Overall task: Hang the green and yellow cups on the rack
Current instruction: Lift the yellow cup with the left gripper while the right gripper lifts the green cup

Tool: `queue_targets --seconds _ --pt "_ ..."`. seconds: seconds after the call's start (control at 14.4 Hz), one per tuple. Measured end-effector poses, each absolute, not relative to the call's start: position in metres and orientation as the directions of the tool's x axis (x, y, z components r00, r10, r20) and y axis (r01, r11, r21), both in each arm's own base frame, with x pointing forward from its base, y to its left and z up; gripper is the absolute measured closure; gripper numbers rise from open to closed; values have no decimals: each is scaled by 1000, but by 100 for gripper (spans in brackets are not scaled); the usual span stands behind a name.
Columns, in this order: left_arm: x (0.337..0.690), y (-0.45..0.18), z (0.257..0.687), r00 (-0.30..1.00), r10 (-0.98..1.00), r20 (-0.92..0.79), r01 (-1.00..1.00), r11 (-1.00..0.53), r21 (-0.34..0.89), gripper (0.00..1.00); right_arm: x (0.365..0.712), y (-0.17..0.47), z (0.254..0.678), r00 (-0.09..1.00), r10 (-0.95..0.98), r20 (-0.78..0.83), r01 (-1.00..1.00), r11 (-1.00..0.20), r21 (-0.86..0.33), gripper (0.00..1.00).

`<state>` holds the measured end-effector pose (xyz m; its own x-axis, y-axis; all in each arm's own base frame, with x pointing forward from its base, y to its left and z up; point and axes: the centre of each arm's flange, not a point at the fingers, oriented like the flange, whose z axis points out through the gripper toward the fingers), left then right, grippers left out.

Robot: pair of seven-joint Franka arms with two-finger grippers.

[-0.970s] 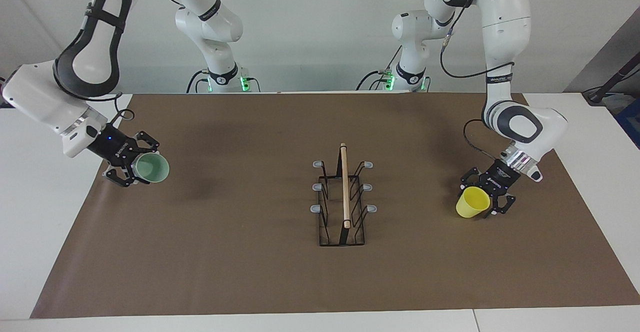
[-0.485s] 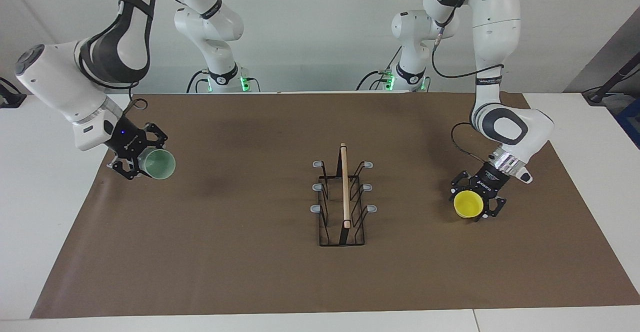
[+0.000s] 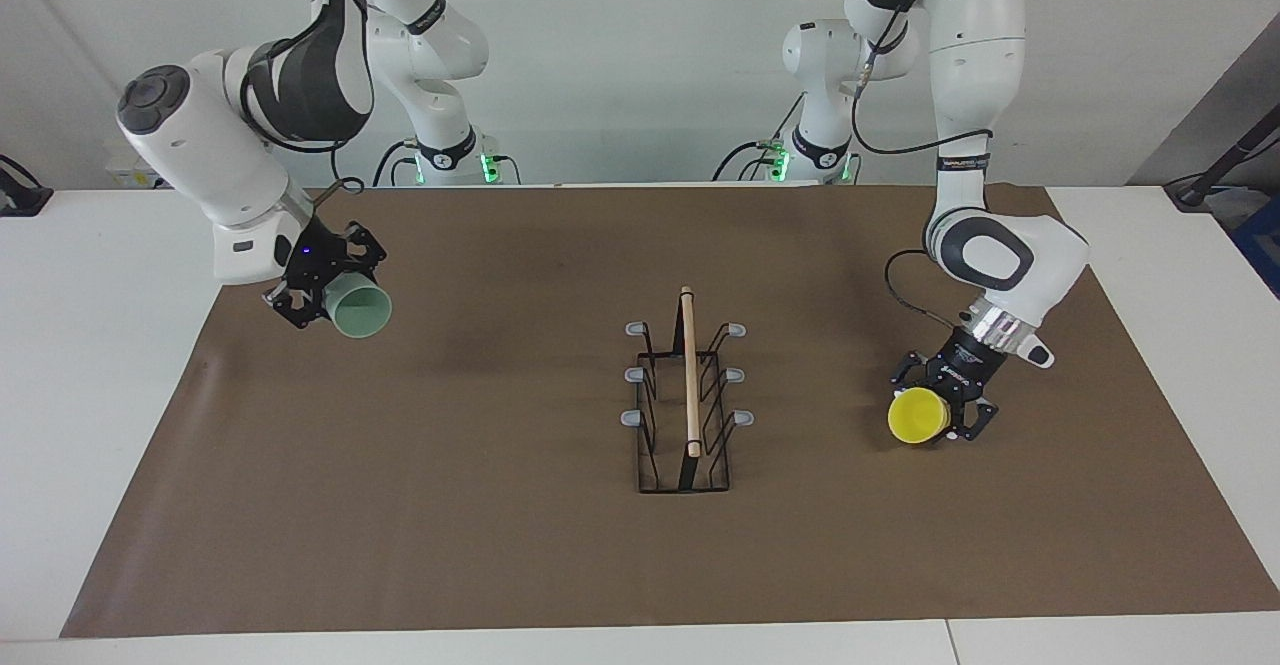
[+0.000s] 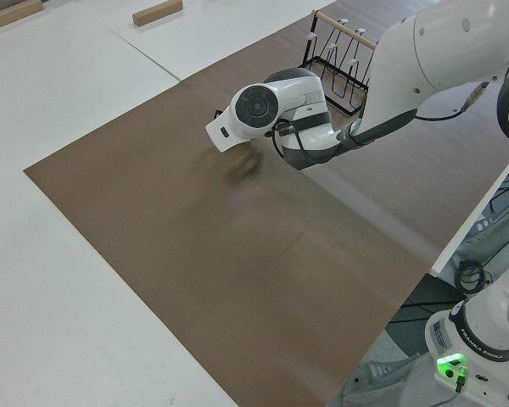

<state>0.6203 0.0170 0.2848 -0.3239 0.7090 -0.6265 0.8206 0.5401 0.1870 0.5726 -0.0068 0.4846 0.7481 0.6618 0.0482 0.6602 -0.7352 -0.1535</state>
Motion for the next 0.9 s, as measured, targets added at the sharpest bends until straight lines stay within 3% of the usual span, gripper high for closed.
queue_targets --seconds 0.28,0.55,0.69,0.9 --pt "625 1 315 -302 756 -581 768 554 321 35 563 24 485 900 433 -57 416 -890 -186 34" --pt "628 17 348 -290 757 -585 729 571 378 35 556 66 487 983 108 -148 75 -974 -215 34" --pt "629 30 366 -271 775 -571 718 558 417 35 554 85 489 968 -125 -218 -181 -947 -264 34" --pt "634 39 388 -208 841 -499 733 472 490 35 556 101 496 795 -466 -388 -585 -757 -290 34"
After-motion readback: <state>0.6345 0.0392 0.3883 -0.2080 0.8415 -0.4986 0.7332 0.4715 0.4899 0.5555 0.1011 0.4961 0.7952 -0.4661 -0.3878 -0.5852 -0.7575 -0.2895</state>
